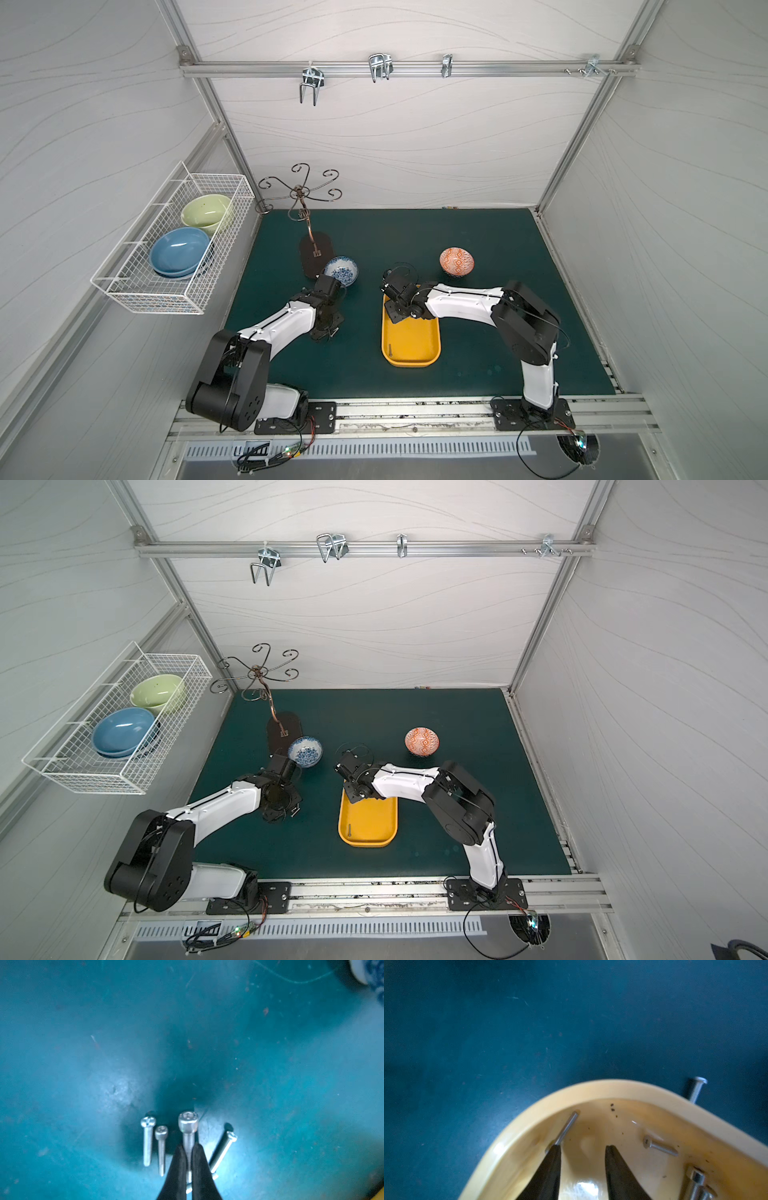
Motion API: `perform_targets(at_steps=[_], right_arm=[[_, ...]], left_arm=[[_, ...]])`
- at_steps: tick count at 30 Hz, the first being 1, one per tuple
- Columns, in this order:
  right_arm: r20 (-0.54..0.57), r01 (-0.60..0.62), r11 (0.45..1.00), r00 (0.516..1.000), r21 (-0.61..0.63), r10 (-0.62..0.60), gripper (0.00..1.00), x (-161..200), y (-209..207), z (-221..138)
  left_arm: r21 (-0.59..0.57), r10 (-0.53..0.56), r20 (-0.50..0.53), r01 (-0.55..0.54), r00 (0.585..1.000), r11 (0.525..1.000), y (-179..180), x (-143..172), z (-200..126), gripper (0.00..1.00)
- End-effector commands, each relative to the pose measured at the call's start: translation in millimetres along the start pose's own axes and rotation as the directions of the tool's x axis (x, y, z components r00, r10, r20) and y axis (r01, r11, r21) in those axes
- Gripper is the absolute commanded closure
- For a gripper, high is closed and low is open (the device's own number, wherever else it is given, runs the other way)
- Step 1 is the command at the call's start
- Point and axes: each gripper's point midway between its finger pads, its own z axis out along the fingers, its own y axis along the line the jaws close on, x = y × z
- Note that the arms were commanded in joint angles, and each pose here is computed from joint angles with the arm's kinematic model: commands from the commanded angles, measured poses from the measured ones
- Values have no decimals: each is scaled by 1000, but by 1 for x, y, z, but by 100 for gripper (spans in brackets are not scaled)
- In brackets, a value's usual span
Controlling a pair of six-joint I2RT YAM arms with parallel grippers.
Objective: Take out the screws from the storage box
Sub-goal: Place the screw at the center of the board.
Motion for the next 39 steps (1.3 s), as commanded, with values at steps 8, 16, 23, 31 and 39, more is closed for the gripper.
perform_targets(at_steps=[8, 16, 23, 31, 39], right_arm=[[6, -15, 1000, 1000, 25, 15, 61, -2, -2, -2], [35, -24, 1000, 999, 14, 23, 61, -7, 0, -10], [85, -38, 999, 996, 13, 37, 61, -11, -1, -22], [101, -43, 999, 994, -9, 44, 59, -13, 2, -24], [52, -35, 999, 998, -17, 36, 60, -8, 12, -4]], left_arm=[[18, 6, 20, -6, 1000, 1000, -12, -12, 0, 100], [16, 4, 30, -5, 1000, 1000, -10, -14, -3, 100], [24, 9, 21, -9, 1000, 1000, -12, -12, -1, 100], [20, 11, 28, -12, 1000, 1000, -12, -14, -1, 100], [27, 10, 30, -11, 999, 1000, -11, -13, -1, 76]])
